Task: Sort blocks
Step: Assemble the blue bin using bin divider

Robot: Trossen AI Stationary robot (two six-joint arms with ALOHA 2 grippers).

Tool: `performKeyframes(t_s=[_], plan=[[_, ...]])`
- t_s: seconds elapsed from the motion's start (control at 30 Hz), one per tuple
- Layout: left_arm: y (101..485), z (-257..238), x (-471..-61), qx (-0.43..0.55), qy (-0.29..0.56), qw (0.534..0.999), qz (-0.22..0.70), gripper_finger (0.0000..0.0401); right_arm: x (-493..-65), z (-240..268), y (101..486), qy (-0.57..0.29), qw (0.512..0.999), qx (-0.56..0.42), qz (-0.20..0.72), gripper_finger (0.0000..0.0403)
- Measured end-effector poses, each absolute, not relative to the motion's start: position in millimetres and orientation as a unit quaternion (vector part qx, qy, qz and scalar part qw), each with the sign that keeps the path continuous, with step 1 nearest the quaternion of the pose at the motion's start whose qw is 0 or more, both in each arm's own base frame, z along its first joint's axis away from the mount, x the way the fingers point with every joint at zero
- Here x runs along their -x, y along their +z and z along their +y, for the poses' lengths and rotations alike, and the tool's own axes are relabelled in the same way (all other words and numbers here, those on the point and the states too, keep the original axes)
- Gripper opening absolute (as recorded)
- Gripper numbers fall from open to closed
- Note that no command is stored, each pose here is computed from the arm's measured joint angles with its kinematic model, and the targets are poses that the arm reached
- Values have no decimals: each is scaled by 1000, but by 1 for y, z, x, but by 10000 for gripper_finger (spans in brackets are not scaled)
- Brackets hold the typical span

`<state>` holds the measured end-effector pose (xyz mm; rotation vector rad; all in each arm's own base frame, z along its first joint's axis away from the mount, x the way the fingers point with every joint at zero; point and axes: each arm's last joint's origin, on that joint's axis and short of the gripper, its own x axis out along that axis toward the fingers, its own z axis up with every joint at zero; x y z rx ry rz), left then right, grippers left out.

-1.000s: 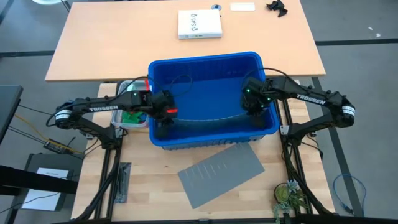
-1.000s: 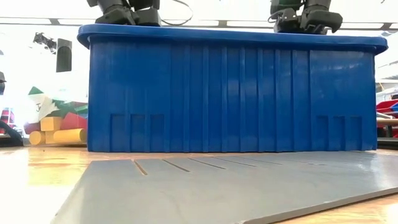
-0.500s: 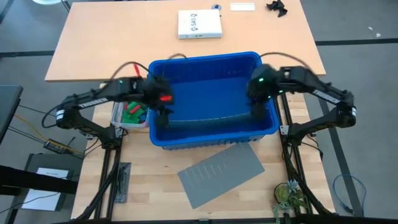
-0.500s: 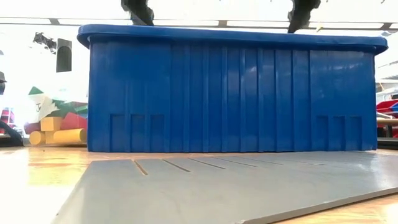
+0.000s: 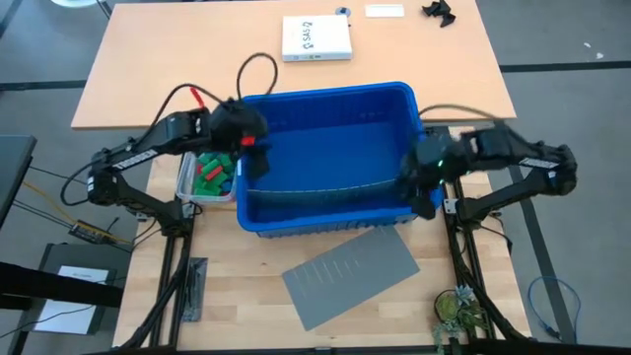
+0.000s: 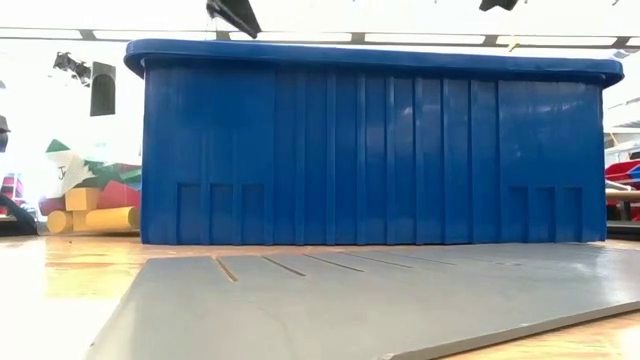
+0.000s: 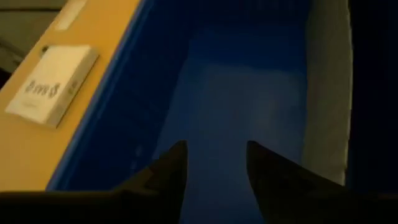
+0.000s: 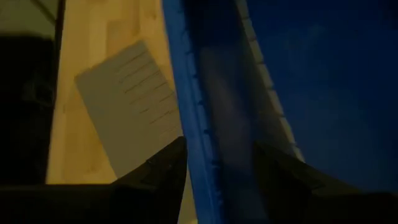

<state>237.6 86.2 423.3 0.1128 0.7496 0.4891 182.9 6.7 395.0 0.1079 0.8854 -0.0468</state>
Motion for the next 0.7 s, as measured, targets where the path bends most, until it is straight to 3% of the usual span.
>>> performKeyframes(t_s=[0.33, 0.7], plan=[[396, 181, -255, -16, 232, 909, 345, 204, -221, 16, 334, 6, 901, 14, 433, 212], [358, 283, -260, -51, 234, 892, 384, 228, -241, 17, 309, 5, 890, 17, 455, 229]])
